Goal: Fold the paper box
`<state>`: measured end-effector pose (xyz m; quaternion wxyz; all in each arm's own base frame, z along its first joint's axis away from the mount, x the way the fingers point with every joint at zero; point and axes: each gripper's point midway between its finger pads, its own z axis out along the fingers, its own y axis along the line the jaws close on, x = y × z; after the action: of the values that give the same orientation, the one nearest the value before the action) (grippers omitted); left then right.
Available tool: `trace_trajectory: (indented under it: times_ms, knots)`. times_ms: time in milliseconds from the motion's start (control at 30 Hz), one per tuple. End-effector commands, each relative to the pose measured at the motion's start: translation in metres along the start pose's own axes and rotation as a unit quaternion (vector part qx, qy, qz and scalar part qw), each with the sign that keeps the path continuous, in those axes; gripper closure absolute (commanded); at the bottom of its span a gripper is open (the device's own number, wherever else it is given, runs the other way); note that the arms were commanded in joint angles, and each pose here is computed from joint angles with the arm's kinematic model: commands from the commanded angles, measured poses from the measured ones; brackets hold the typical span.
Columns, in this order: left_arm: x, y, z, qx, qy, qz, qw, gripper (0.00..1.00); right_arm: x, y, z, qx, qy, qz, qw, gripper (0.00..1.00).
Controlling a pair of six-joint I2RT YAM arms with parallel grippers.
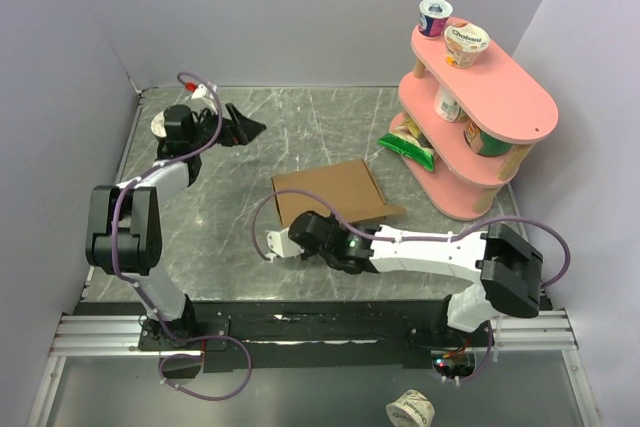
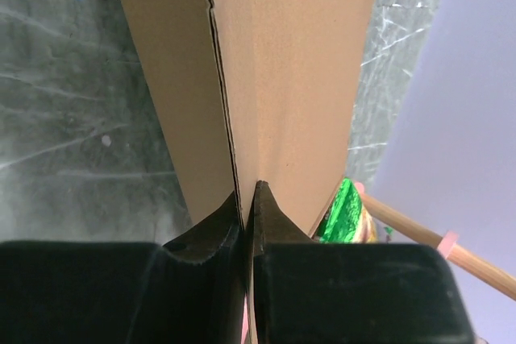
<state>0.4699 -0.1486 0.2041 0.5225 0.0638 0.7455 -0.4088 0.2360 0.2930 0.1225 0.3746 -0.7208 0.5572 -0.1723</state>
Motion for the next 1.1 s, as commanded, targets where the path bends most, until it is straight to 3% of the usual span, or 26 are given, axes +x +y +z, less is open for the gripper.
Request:
trace_trajectory:
  times_ms: [0,467,667,1067]
  knots:
    - [-0.009,-0.013,-0.012,0.008,-0.033,0.007,0.999,0.04,-0.003,-0.021,-0.03,-0.043,-0.008,0.054,0.998,0.92]
    - [0.015,-0.036,-0.035,0.062,-0.046,0.034,0.996,0.04,-0.011,-0.055,-0.071,-0.149,-0.023,0.145,0.978,0.92]
    - [0.045,-0.059,-0.048,0.141,-0.027,0.023,0.989,0.04,-0.011,-0.066,-0.068,-0.183,-0.028,0.17,0.968,0.92]
    - [0.055,-0.09,-0.082,0.246,-0.08,0.04,0.965,0.03,-0.001,-0.093,-0.048,-0.267,-0.049,0.257,0.927,0.92]
